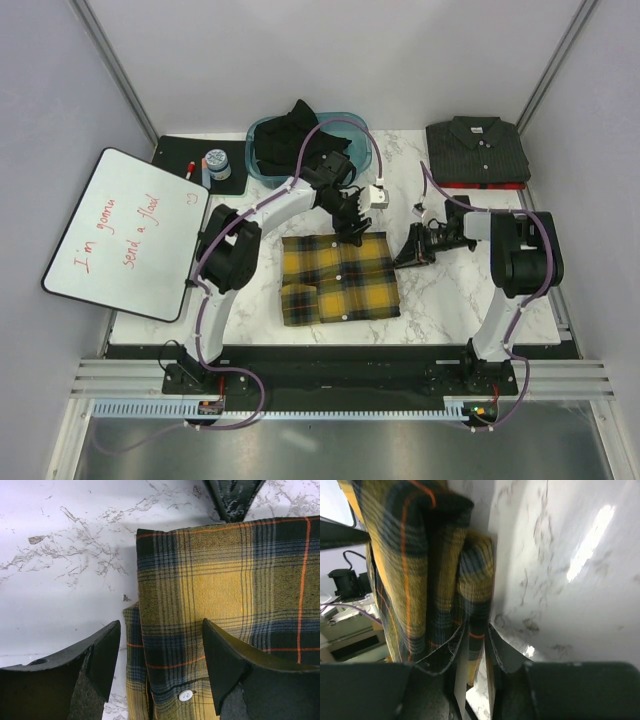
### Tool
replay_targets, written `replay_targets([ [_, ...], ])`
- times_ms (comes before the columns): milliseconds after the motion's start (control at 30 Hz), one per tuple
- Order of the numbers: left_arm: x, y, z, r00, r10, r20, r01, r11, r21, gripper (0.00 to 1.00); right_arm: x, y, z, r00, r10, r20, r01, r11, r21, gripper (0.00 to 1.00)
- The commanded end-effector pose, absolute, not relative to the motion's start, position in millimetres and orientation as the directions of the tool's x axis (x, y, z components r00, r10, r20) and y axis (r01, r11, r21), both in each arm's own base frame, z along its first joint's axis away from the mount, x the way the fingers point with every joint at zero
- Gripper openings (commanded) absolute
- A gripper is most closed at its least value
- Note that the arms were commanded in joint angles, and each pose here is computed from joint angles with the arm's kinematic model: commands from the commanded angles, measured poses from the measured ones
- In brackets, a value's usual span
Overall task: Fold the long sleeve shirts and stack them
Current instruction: Fold the shirt
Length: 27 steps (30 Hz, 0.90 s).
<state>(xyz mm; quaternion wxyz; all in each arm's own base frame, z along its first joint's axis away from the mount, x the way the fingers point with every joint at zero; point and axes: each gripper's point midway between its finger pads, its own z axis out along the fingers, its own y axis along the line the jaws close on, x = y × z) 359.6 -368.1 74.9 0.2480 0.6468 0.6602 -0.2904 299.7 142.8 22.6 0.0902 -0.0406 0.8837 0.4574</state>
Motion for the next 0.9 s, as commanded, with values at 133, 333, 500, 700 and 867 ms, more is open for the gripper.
replay_targets([
  [133,355,-375,98,-0.049,0.675,-0.736,0.997,-0.011,-0.076,0.73,269,150,53,-0.980,-0.011,-0.197,-0.176,0.498,0.849,0.32],
  [333,354,-372,98,-0.035,0.682,-0.730,0.998,-0.018,-0.064,0.73,263,155,69,-0.980,-0.028,-0.196,-0.189,0.437,0.879,0.39],
  [500,356,-373,94,-0.034,0.686,-0.726,0.998,-0.020,-0.066,0.73,255,162,58,-0.987,-0.062,-0.147,-0.159,0.422,0.892,0.41],
  [700,359,-373,91,-0.027,0.691,-0.722,0.998,-0.022,-0.058,0.73,246,172,53,-0.992,-0.095,-0.084,-0.113,0.359,0.927,0.43],
  [867,359,-372,84,-0.028,0.700,-0.714,0.998,-0.023,-0.062,0.69,243,175,52,-0.990,-0.113,-0.084,-0.118,0.340,0.933,0.34],
])
